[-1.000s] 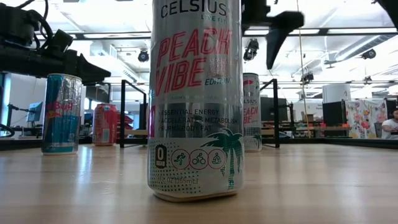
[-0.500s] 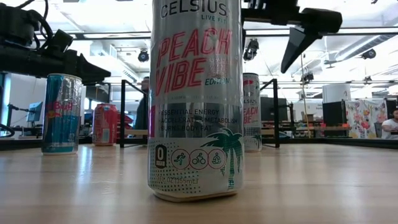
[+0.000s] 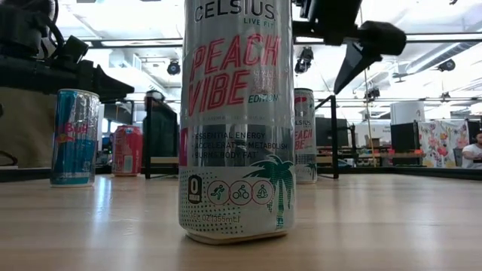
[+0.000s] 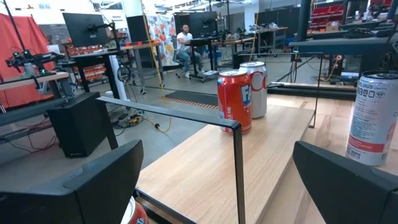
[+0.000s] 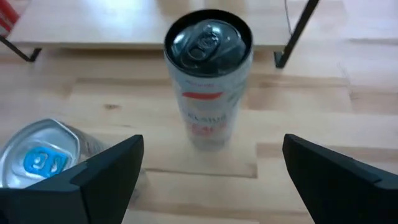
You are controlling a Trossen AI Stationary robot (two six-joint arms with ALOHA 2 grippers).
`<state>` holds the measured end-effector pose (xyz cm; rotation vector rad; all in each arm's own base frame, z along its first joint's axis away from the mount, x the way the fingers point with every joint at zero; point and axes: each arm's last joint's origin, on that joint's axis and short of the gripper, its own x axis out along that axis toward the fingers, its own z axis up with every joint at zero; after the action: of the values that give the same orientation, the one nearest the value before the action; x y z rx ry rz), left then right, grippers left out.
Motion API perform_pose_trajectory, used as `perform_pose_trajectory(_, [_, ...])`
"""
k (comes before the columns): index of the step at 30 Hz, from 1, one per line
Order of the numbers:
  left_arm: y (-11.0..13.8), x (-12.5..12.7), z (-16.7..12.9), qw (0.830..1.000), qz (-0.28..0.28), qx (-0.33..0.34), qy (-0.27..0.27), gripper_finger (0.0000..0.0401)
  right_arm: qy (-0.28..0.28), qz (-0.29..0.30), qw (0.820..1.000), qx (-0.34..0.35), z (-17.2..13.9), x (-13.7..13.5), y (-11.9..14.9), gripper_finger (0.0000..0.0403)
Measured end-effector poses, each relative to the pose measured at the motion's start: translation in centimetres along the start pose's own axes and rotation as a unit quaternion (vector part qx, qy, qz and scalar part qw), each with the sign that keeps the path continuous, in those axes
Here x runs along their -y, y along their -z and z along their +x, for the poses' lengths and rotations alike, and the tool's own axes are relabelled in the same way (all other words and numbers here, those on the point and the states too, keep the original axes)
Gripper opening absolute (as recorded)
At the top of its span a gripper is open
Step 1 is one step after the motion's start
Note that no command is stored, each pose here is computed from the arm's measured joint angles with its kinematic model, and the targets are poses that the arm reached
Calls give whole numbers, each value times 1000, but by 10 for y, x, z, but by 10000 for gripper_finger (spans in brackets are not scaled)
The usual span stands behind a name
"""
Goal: Place canned beverage on shelf
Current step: Put the white and pink soda can on the shelf
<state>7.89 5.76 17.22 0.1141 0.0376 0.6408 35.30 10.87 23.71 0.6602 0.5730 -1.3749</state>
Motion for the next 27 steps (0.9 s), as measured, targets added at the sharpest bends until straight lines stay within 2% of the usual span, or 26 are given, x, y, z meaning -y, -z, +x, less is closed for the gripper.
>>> perform_pose_trajectory(8, [0, 0, 0, 1000, 0, 0, 0, 398, 3, -18, 998, 62, 29, 12, 17, 368])
perform_pose_trajectory(19, [0, 0, 0, 1000, 0, 0, 0, 398, -32, -30, 985, 165, 53, 22, 28, 368])
perform_pose_trajectory(27, [0, 0, 0, 1000, 0, 0, 0, 398, -32, -13, 984, 177, 71, 19, 23, 368])
